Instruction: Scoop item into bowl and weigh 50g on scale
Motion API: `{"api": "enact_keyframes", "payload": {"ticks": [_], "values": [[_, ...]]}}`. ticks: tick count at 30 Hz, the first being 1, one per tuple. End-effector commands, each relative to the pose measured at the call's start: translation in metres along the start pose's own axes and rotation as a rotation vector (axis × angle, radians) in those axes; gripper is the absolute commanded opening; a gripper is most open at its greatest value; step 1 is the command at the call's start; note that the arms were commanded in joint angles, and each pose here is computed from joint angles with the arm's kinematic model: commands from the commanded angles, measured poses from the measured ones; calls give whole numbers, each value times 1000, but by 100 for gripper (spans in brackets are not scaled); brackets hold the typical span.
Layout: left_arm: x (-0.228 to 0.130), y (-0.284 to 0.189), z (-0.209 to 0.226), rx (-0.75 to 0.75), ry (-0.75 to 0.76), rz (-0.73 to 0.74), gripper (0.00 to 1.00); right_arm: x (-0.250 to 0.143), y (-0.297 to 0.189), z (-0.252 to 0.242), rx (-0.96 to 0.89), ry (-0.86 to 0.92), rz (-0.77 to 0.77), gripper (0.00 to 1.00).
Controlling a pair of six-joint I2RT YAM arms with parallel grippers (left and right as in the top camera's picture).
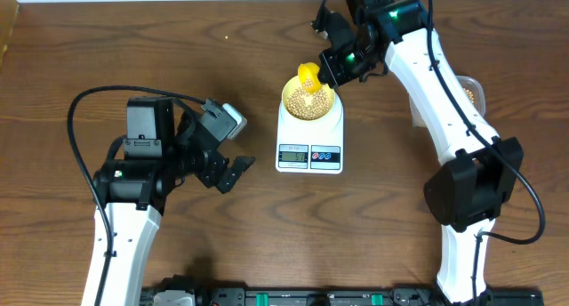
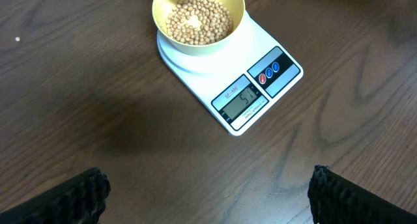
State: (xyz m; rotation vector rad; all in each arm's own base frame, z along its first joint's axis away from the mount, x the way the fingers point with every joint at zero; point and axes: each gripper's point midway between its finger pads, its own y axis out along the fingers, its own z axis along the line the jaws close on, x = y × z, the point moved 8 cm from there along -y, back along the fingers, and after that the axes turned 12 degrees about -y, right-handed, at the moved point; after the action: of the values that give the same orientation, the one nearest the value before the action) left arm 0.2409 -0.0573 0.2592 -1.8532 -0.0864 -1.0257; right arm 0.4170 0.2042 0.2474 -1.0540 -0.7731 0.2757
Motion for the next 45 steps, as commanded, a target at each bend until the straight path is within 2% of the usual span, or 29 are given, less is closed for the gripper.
{"api": "enact_keyframes", "payload": {"ticks": [1,14,24,38,45], "values": [[-2,2,0,-13,5,3,100,2,-12,4,9,2,-25,1],[-2,2,0,-13,5,3,99,1,-12,5,14,-3,-21,1],[-2,2,0,-13,5,4,100,0,-18,0,102,29,-54,1],[-2,2,0,-13,5,3,99,-6,-50,-29,329,89,-205,1],[-2,2,0,-13,5,4,99,-15,-72,-52,357,137,-273,1]]}}
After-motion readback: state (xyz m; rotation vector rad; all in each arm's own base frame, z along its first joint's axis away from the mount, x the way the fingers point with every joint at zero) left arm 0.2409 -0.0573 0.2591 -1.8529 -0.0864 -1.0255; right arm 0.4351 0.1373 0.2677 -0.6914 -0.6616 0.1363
